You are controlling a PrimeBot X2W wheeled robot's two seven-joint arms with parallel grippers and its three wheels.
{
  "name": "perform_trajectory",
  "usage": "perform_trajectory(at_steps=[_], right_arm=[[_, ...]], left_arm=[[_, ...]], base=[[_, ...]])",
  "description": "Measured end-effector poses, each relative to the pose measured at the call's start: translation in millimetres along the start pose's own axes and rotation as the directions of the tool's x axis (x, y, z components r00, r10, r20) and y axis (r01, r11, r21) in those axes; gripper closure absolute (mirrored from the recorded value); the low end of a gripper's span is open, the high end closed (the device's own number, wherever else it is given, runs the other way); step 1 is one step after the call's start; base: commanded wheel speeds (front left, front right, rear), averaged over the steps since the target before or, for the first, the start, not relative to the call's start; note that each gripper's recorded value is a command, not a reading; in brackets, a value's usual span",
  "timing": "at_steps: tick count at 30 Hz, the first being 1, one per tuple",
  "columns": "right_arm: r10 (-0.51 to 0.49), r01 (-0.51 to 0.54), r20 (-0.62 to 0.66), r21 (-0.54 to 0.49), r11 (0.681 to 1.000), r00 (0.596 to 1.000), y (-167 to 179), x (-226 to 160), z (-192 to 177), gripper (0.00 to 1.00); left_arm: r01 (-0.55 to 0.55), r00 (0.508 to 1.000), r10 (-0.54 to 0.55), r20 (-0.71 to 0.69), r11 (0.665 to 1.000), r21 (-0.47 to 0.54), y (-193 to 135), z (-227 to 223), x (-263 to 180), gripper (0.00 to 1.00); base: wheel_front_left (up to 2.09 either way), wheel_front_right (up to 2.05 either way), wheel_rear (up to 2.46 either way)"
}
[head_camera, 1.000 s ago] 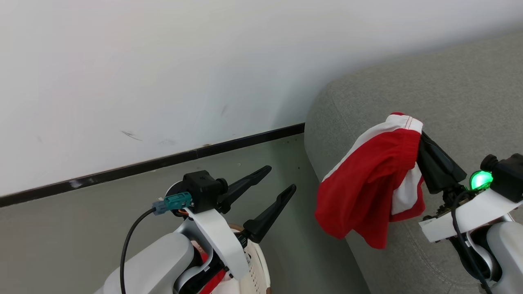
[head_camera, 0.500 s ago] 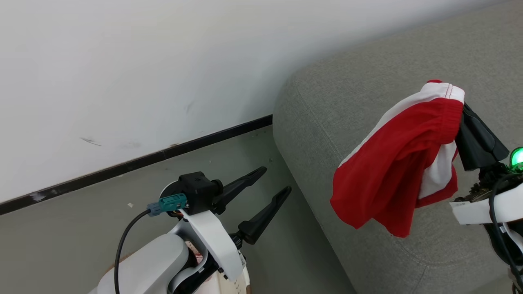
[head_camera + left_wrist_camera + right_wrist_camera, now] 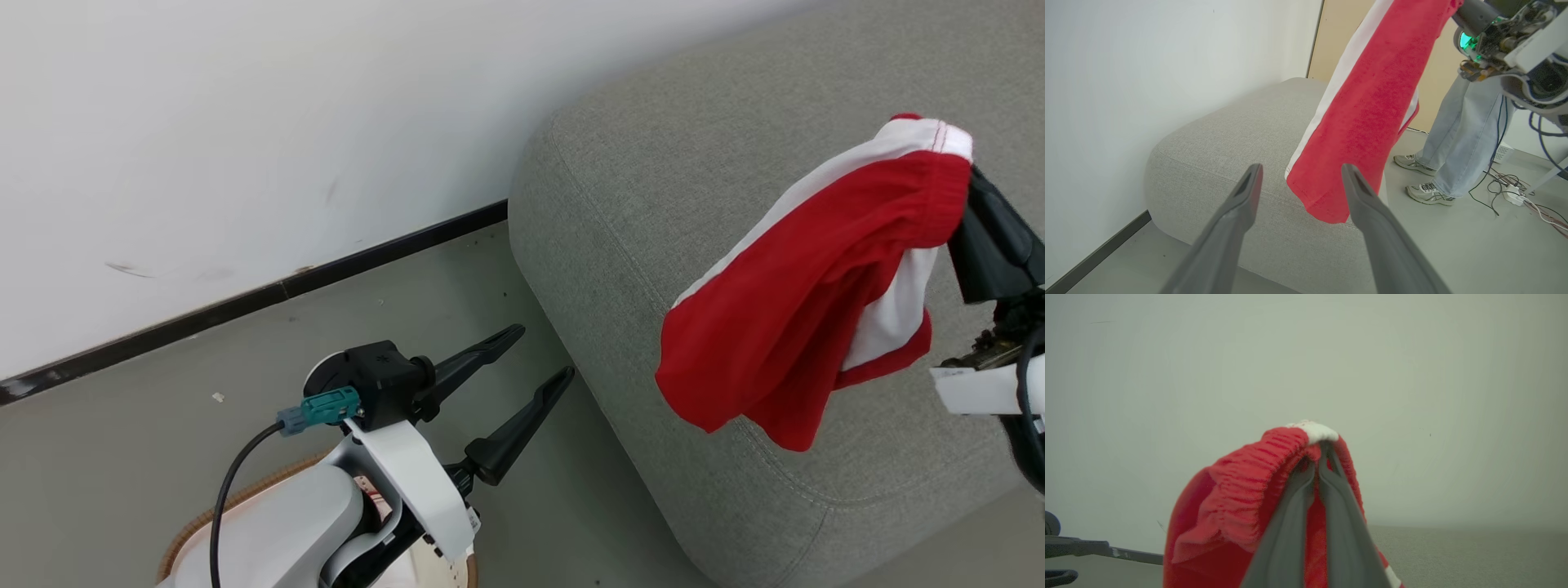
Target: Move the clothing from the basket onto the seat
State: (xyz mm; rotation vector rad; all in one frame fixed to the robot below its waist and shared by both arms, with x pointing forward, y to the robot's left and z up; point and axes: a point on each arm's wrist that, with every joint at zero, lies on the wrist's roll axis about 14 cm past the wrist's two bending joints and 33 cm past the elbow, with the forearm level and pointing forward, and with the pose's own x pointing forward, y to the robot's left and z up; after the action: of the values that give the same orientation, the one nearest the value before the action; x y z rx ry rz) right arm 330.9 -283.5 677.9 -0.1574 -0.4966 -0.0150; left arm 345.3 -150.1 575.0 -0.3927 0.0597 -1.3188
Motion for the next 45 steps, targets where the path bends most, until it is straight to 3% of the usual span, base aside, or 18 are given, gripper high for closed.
perform_trajectory(at_steps=[19, 28, 45], right_arm=[[-0.052, 0.05, -0.008, -0.151, 0.987, 0.999, -51.2, 37.6, -4.1, 1.0], [-0.081, 0.072, -0.054, -0.156, 0.985, 0.995, -69.8, 57.2, -26.7, 1.0], [-0.27, 0.244, -0.12, -0.192, 0.951, 0.955, -140.2, 91.7, -69.6, 1.0]], left_arm=[[0.015, 1.0, -0.016, -0.003, 0.998, -0.059, 14.4, -9.2, -6.1, 0.0], [-0.013, 1.0, 0.01, -0.029, 0.996, -0.093, 30.9, -19.7, -15.0, 0.0], [-0.096, 0.995, 0.09, -0.05, 0.985, -0.144, 71.8, -34.5, -38.8, 0.0]], base=[[0.0, 0.0, 0.0], [0.0, 0.0, 0.0], [0.0, 0.0, 0.0]])
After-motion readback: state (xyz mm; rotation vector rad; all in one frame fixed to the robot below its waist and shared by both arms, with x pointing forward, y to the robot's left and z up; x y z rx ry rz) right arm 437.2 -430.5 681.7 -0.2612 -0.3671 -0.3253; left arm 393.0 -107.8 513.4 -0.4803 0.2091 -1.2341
